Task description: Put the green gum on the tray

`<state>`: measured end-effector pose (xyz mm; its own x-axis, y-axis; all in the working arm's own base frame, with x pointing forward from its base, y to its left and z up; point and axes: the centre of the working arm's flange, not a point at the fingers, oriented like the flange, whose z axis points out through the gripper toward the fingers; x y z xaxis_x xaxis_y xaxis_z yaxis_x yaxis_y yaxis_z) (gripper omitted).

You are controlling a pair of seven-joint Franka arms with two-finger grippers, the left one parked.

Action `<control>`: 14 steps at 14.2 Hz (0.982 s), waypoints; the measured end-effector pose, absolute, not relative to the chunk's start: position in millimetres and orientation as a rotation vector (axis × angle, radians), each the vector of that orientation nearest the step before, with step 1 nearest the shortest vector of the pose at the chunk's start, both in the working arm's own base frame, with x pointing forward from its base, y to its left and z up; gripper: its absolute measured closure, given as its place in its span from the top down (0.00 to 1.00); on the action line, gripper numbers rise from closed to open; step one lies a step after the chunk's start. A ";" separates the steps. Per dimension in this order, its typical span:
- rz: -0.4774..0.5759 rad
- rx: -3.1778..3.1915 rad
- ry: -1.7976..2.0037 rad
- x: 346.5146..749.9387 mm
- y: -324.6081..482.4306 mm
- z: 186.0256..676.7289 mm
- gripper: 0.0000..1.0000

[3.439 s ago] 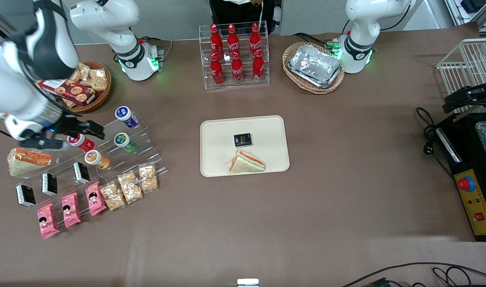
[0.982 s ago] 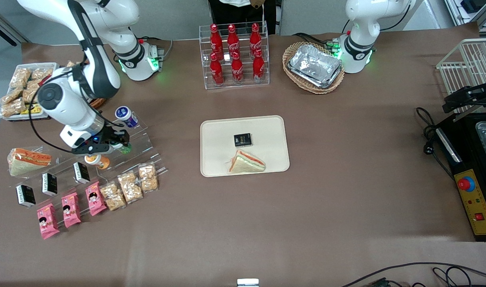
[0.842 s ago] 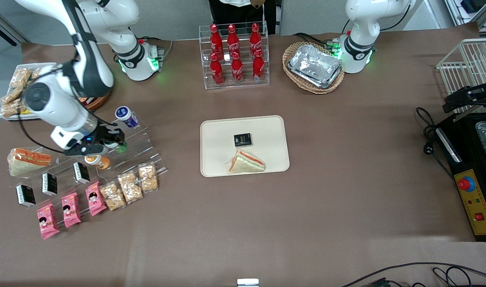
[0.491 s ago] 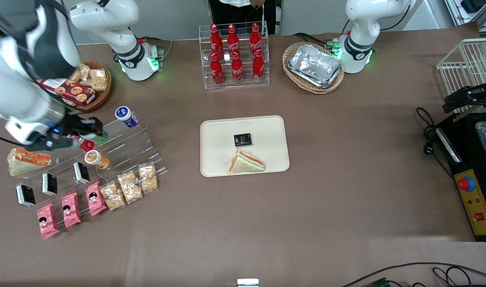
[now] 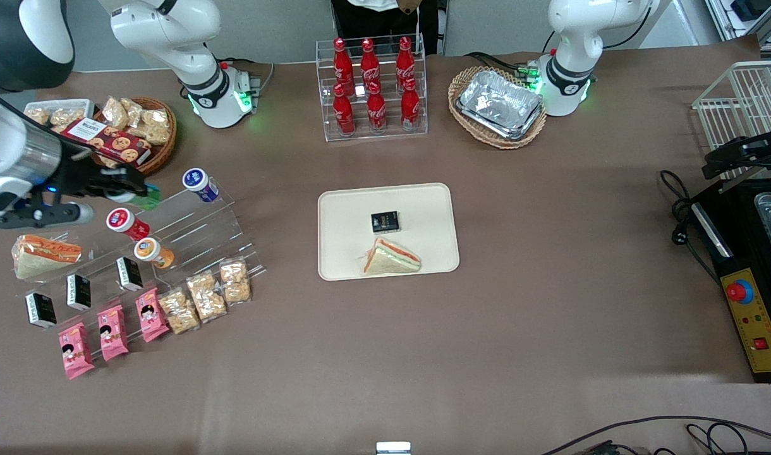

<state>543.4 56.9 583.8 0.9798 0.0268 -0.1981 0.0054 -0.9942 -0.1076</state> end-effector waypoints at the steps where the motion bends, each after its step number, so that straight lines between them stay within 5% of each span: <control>1: 0.328 -3.010 0.003 543.5 76.6 578.5 0.58; 5: 0.306 -3.046 0.134 521.0 211.5 545.8 0.58; 8: 0.221 -3.052 0.187 487.9 286.6 473.7 0.58; 14: 0.068 -3.033 0.188 440.2 308.9 343.0 0.58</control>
